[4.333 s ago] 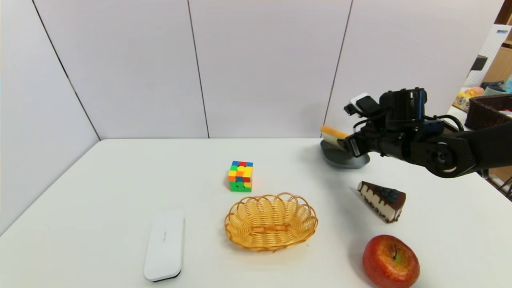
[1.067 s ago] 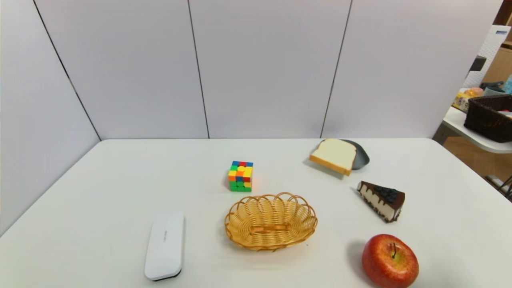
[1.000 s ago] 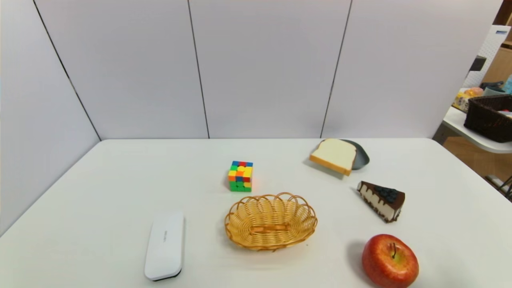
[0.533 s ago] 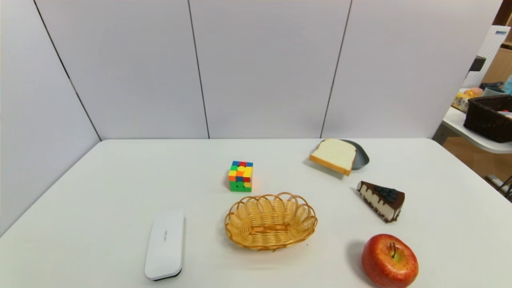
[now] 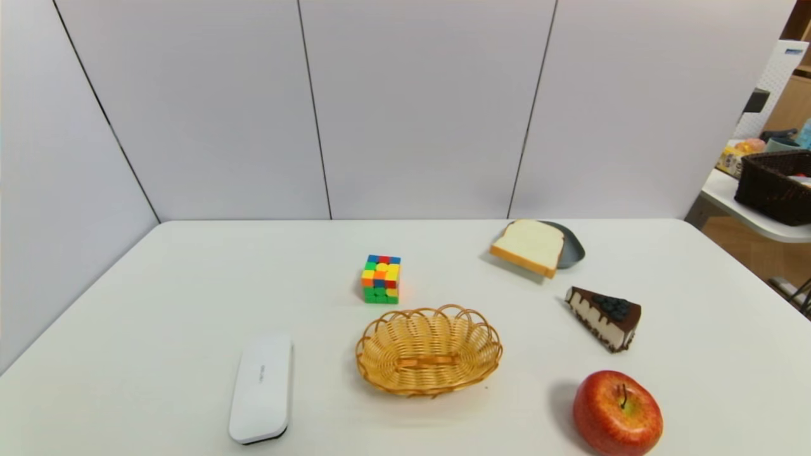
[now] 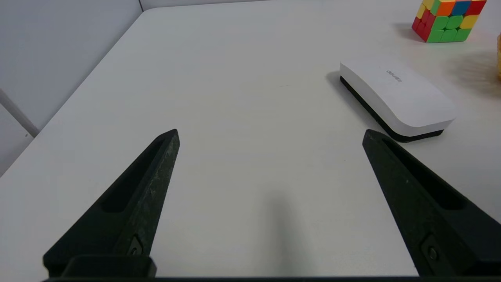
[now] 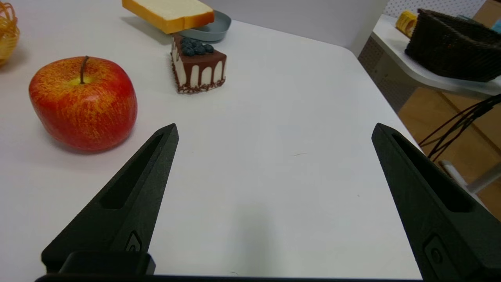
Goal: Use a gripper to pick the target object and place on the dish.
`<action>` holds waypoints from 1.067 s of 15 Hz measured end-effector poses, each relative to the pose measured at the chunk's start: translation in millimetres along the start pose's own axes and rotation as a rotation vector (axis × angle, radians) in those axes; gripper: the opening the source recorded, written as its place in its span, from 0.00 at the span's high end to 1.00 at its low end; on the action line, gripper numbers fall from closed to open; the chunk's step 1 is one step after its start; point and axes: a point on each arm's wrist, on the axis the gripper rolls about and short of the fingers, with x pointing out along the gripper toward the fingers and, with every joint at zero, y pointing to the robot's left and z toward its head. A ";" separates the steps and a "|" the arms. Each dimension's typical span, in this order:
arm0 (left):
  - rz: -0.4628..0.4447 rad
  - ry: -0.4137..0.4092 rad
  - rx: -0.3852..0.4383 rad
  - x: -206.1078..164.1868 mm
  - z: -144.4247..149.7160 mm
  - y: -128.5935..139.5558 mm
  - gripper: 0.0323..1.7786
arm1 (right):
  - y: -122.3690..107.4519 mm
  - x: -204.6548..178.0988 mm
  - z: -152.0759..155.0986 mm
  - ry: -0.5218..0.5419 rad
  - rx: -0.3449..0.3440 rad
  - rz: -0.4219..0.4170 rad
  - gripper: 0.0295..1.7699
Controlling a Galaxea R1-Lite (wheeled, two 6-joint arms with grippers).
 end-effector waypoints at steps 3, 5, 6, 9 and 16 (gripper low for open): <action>0.000 0.000 0.000 0.0 0.0 0.0 0.05 | 2.3 0.3 -6.6 -0.005 0.019 0.030 0.04; 0.000 0.000 0.000 0.0 0.0 0.0 0.05 | 2.5 0.2 -7.2 -0.007 0.021 0.031 0.04; 0.000 0.000 0.000 0.0 0.0 0.0 0.05 | 2.5 0.3 -7.4 -0.007 0.029 0.029 0.04; 0.000 0.000 0.000 0.0 0.0 0.0 0.05 | 3.3 0.6 -9.2 0.003 0.098 0.046 0.04; 0.000 0.000 0.000 0.0 0.0 0.0 0.05 | 4.6 2.2 -13.9 0.015 0.197 0.053 0.03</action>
